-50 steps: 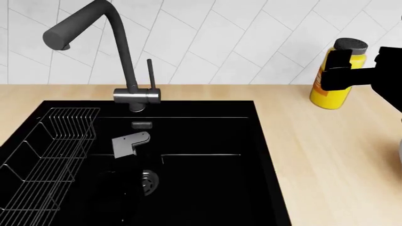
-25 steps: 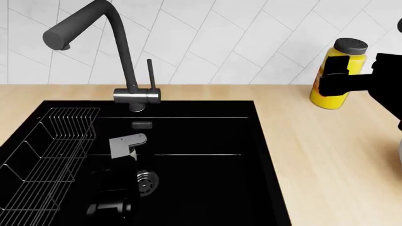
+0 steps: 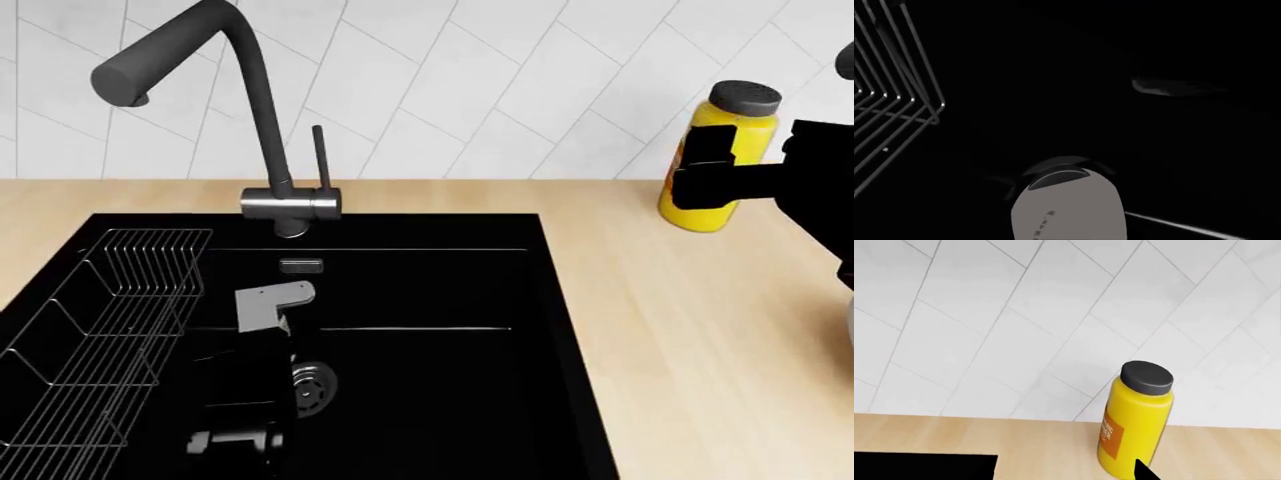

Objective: Pick the cup and bowl from the sink and place them on the counter for drying.

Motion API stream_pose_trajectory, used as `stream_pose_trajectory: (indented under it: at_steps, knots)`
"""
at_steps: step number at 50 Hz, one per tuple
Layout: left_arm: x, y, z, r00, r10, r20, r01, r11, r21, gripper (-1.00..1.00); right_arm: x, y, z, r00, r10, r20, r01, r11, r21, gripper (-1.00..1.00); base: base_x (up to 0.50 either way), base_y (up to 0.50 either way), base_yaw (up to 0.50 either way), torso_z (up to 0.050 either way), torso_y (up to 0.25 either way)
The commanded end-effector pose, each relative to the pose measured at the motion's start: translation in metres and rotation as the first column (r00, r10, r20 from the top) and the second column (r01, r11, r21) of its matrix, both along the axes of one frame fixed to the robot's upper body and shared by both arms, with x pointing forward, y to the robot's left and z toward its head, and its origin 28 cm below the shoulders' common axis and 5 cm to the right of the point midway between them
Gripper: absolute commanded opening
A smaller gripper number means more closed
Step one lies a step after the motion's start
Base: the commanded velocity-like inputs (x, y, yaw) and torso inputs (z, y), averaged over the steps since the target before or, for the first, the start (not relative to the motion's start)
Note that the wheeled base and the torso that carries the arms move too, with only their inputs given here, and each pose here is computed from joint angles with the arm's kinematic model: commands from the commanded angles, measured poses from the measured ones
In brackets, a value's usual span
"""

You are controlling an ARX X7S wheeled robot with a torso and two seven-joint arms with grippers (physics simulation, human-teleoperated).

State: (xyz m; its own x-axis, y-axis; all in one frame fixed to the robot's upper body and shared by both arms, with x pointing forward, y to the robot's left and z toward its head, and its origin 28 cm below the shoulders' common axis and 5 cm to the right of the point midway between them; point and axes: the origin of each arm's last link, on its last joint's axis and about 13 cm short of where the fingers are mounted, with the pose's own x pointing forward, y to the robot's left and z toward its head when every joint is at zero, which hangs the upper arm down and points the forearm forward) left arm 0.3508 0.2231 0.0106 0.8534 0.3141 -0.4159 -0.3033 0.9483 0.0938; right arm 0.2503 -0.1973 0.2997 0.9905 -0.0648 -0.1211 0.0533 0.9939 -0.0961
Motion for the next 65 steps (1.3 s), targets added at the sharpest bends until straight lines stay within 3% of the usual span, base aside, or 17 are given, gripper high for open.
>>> stream_pose_trajectory:
  at_steps: [1, 6, 7, 14, 19, 24, 37, 44, 53, 55, 57, 60, 63, 64, 65]
  knots:
    - [-0.005, -0.007, 0.017, 0.998, -0.058, 0.028, 0.058, 0.998, -0.009, -1.0, -0.001, -0.001, -0.001, 1.0, -0.001, 0.004, 0.001, 1.0, 0.008, 1.0, 0.0, 0.0, 0.0, 0.0, 0.0]
    - [-0.02, -0.017, 0.042, 0.991, -0.132, 0.037, 0.132, 0.991, 0.002, -1.0, -0.001, -0.002, 0.001, 1.0, 0.001, 0.009, -0.001, 1.0, 0.012, 1.0, 0.0, 0.0, 0.0, 0.0, 0.0]
    - [-0.022, -0.018, 0.05, 0.986, -0.164, 0.033, 0.166, 0.985, -0.049, -1.0, -0.002, -0.003, 0.002, 1.0, 0.001, 0.013, -0.001, 1.0, 0.014, 1.0, 0.0, 0.0, 0.0, 0.0, 0.0]
    - [-0.024, -0.002, 0.111, 0.957, -0.283, 0.068, 0.281, 0.959, 0.032, -1.0, -0.008, -0.005, 0.022, 0.998, 0.007, 0.069, -0.008, 1.0, 0.014, 1.0, 0.0, 0.0, 0.0, 0.0, 0.0]
    - [-0.037, -0.006, 0.114, 0.953, -0.304, 0.012, 0.304, 0.952, -0.021, -1.0, -0.007, -0.005, 0.022, 0.997, 0.007, 0.07, -0.007, 1.0, 0.012, 1.0, 0.0, 0.0, 0.0, 0.0, 0.0]
    - [-0.052, -0.005, 0.106, 0.941, -0.337, -0.023, 0.337, 0.941, -0.012, -1.0, -0.003, -0.004, 0.021, 0.998, 0.014, 0.066, -0.014, 1.0, 0.009, 1.0, 0.0, 0.0, 0.0, 0.0, 0.0]
    - [-0.07, -0.016, 0.132, 0.895, -0.446, -0.02, 0.446, 0.895, 0.015, -1.0, -0.002, -0.001, 0.022, 0.997, 0.028, 0.076, -0.03, 0.999, 0.02, 1.0, 0.0, 0.0, 0.0, 0.0, 0.0]
    - [-0.081, -0.033, 0.156, 0.798, -0.603, -0.024, 0.603, 0.797, 0.026, -1.0, -0.004, 0.003, 0.02, 0.996, 0.052, 0.076, -0.054, 0.998, 0.022, 1.0, 0.0, 0.0, 0.0, 0.0, 0.0]
    - [-0.082, -0.047, 0.18, 0.716, -0.698, 0.01, 0.698, 0.716, -0.001, -1.0, -0.007, 0.004, 0.021, 0.995, 0.068, 0.078, -0.07, 0.997, 0.019, 1.0, 0.0, 0.0, 0.0, 0.0, 0.0]
    - [-0.079, -0.052, 0.191, 0.656, -0.754, 0.034, 0.755, 0.656, -0.005, -1.0, -0.007, 0.005, 0.024, 0.993, 0.076, 0.085, -0.078, 0.997, 0.018, 1.0, 0.0, 0.0, 0.0, 0.0, 0.0]
    - [-0.076, -0.057, 0.199, 0.629, -0.776, 0.051, 0.777, 0.629, -0.012, -1.0, -0.008, 0.006, 0.025, 0.992, 0.083, 0.091, -0.085, 0.996, 0.014, 1.0, 0.0, 0.0, 0.0, 0.0, 0.0]
    - [-0.075, -0.065, 0.208, 0.559, -0.828, 0.042, 0.829, 0.559, -0.02, -1.0, -0.009, 0.006, 0.029, 0.991, 0.094, 0.097, -0.096, 0.995, 0.015, 1.0, 0.0, 0.0, 0.0, 0.0, 0.0]
    - [-0.073, -0.072, 0.216, 0.527, -0.848, 0.044, 0.849, 0.527, -0.01, -1.0, -0.009, 0.006, 0.031, 0.99, 0.097, 0.099, -0.099, 0.995, 0.013, 1.0, 0.0, 0.0, 0.0, 0.0, 0.0]
    - [-0.07, -0.076, 0.222, 0.497, -0.866, 0.057, 0.867, 0.499, 0.009, -1.0, -0.01, 0.006, 0.033, 0.989, 0.105, 0.106, -0.106, 0.994, 0.009, 1.0, 0.0, 0.0, 0.0, 0.0, 0.0]
    - [-0.069, -0.078, 0.226, 0.497, -0.865, 0.065, 0.867, 0.498, 0.012, -1.0, -0.01, 0.006, 0.035, 0.988, 0.107, 0.115, -0.108, 0.994, 0.005, 1.0, 0.0, 0.0, 0.0, 0.0, 0.0]
